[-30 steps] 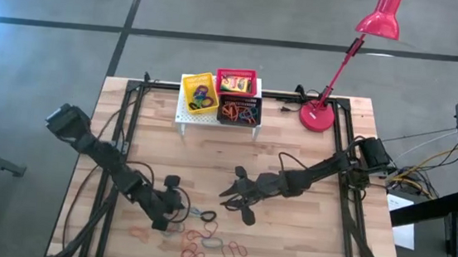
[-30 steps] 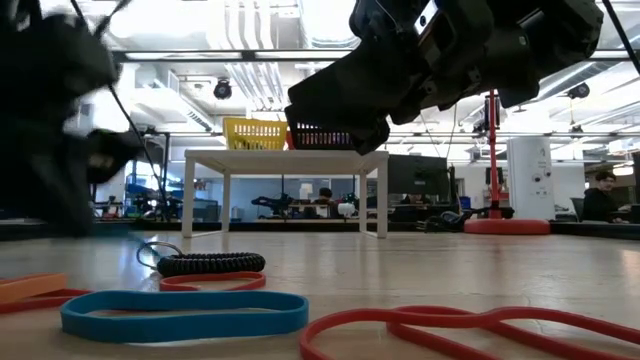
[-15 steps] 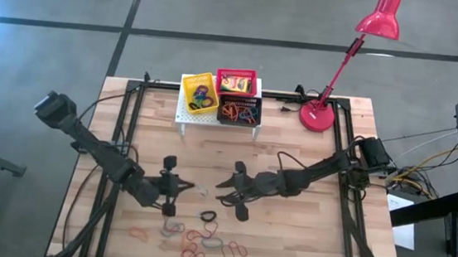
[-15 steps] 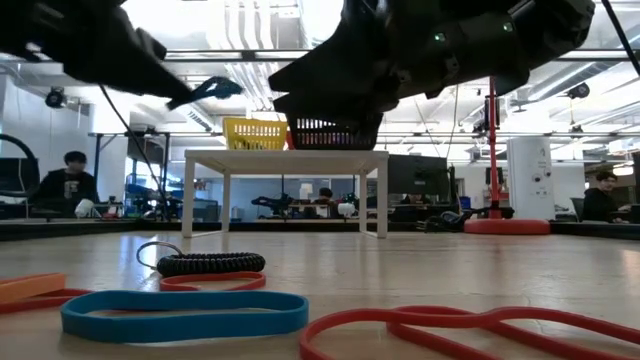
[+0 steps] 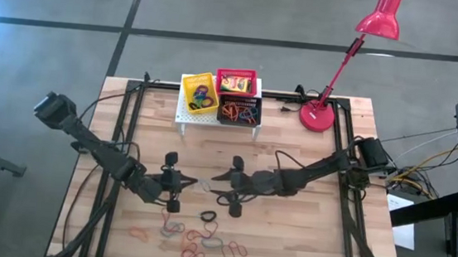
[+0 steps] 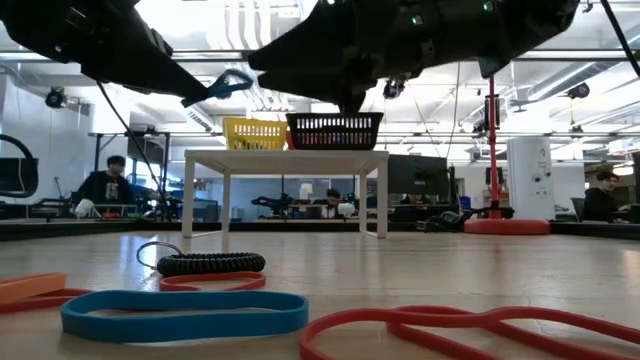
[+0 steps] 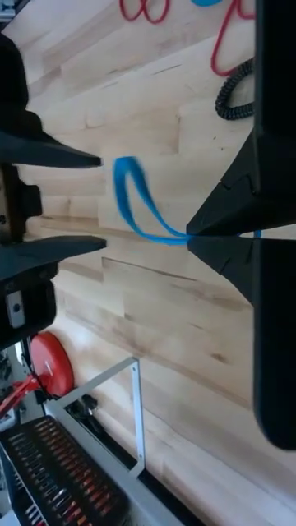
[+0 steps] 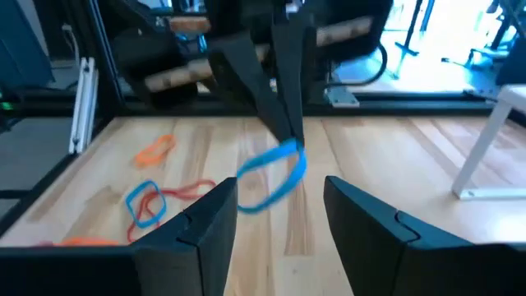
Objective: Pick & Place Office Desk Supplies
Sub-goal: Put the blue rubber band into the black bin on the shelf
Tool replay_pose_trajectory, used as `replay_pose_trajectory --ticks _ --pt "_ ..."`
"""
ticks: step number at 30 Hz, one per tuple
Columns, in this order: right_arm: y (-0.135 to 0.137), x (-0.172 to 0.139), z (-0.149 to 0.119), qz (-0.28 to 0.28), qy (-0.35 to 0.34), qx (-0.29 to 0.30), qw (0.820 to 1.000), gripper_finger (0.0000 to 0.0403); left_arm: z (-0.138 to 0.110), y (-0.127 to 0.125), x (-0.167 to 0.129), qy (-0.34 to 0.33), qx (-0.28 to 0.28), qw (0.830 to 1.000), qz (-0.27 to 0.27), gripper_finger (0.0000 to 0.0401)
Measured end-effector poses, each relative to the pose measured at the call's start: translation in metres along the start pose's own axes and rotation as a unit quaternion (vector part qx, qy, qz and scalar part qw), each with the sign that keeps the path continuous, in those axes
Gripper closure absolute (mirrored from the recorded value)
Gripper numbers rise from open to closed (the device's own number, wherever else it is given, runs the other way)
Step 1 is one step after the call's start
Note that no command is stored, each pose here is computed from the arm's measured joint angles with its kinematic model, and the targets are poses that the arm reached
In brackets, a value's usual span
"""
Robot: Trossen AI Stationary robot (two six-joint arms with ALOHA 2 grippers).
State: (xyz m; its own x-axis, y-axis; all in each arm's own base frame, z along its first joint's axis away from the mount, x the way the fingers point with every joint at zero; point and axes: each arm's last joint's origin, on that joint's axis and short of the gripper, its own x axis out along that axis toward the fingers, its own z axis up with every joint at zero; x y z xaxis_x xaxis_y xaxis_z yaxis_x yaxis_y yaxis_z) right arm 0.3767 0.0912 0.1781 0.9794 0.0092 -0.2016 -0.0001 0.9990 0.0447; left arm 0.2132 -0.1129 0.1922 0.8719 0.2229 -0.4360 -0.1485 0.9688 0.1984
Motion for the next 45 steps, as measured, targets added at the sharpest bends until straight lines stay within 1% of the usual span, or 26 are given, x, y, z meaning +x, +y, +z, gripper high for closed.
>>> replay_pose_trajectory --ticks 6,9,14,23,30,33,37,39,42,45 --pt "0.001 0.004 0.006 -0.001 0.009 -0.004 1.000 0.0238 0.000 0.000 0.000 -0.001 -0.001 1.000 0.000 0.0395" --pt "0.000 0.004 0.004 -0.005 0.022 -0.006 1.000 0.0241 0.000 0.000 0.000 -0.001 -0.001 1.000 0.000 0.0395" --pt "-0.001 0.005 0.006 -0.018 0.015 0.001 1.000 0.0242 0.000 0.000 0.000 -0.002 0.000 1.000 0.000 0.0395" --pt "-0.002 0.005 0.006 -0.020 0.015 0.001 1.000 0.0267 0.000 0.001 0.001 -0.001 -0.001 1.000 0.002 0.0395" --pt "-0.005 0.005 0.006 -0.023 0.015 0.004 1.000 0.0305 0.001 0.001 0.001 -0.004 -0.005 1.000 0.001 0.0395" --pt "-0.004 0.005 0.006 -0.024 0.016 0.004 1.000 0.0334 0.002 0.000 0.001 -0.009 -0.010 1.000 0.000 0.0395" --pt "-0.005 0.005 0.005 -0.036 0.023 0.007 0.999 0.0384 0.003 0.000 0.001 -0.010 -0.014 1.000 0.000 0.0395" --pt "-0.006 0.005 0.002 -0.047 0.034 0.008 0.998 0.0389 0.002 0.000 0.001 -0.009 -0.021 1.000 -0.005 0.0394" --pt "-0.007 0.003 -0.003 -0.069 0.064 0.008 0.996 0.0392 0.002 -0.001 0.001 -0.005 -0.021 1.000 -0.019 0.0376" --pt "-0.007 -0.003 -0.005 -0.104 0.094 0.007 0.990 0.0393 0.001 -0.001 0.001 0.000 -0.019 0.999 -0.032 0.0335"
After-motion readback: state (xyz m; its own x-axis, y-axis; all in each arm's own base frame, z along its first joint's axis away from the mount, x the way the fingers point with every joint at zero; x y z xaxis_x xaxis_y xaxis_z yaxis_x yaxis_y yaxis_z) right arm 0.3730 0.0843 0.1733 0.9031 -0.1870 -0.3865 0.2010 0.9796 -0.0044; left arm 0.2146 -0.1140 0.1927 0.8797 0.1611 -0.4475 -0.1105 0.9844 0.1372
